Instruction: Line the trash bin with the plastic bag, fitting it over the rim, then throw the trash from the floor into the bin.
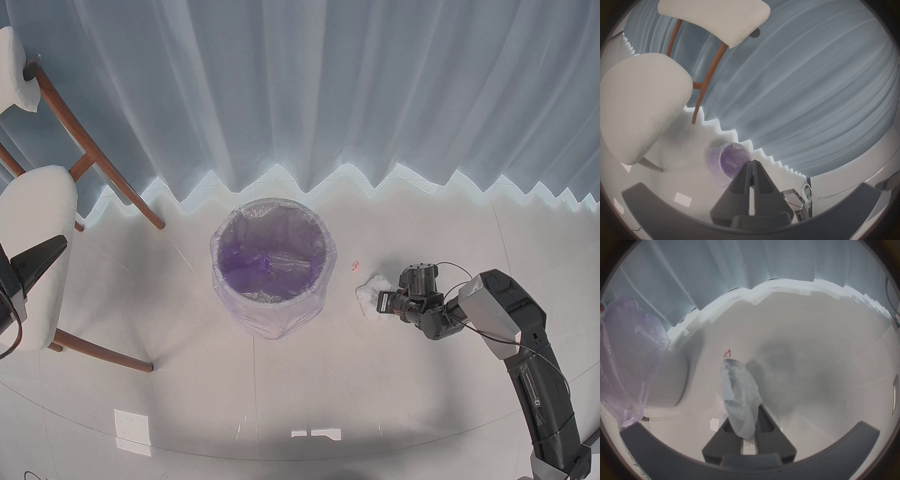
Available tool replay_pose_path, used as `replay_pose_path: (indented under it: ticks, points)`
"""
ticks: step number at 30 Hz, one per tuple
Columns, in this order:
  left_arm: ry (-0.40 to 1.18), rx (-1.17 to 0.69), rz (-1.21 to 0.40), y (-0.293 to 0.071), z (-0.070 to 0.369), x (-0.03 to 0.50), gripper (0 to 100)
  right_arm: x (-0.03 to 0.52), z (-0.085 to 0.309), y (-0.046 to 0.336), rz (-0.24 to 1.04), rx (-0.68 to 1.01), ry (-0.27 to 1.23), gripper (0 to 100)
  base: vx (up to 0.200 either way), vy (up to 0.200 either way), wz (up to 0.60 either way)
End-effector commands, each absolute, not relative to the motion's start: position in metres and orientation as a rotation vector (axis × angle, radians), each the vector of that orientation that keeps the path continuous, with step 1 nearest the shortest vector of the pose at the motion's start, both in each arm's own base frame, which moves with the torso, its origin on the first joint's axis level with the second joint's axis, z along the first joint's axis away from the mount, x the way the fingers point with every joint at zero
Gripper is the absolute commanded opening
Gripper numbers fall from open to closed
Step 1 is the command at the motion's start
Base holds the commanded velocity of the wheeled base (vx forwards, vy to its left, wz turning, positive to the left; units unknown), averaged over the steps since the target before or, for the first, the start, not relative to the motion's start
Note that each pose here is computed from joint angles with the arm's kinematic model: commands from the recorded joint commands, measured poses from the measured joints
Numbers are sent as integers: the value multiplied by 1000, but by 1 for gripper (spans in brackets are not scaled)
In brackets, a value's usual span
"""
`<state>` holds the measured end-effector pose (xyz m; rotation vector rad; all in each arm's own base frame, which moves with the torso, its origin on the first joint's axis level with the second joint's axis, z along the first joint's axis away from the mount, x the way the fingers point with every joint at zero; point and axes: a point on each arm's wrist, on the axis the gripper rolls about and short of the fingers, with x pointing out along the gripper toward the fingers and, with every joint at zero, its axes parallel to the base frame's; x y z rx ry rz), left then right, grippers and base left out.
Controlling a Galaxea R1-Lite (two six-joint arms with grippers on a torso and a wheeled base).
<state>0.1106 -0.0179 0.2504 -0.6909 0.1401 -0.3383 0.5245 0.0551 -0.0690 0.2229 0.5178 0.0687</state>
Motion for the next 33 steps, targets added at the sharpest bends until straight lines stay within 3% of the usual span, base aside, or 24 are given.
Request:
replay_pose_path:
  ticks: [1,5,6,9,11,16,19,28,29,33]
  points:
    - [113,-688,-340,-16,253,108,0,517,-34,40,37,247,497,0,0,0,0]
    - [95,-661,-348,-16,255,105,0,477,34,26,11,299,490,0,0,0,0]
    - [95,-661,-348,-16,255,105,0,477,34,26,11,299,490,0,0,0,0]
    - [82,-600,-350,-16,256,105,0,391,89,21,79,330,553,0,0,0,0]
    - [79,-578,-347,-15,257,107,0,345,97,20,127,332,603,0,0,0,0]
    - [62,-534,-361,-17,262,108,0,266,86,29,208,253,676,0,0,0,0]
    - [57,-514,-362,-17,266,111,0,243,74,33,242,238,621,0,0,0,0]
    - [24,-498,-370,-17,280,116,0,225,55,63,421,211,452,0,0,0,0]
    - [34,-469,-357,-16,277,117,0,232,55,71,476,213,364,0,0,0,0]
    - [93,-400,-334,-16,271,117,0,240,56,79,508,209,334,0,50,0,0]
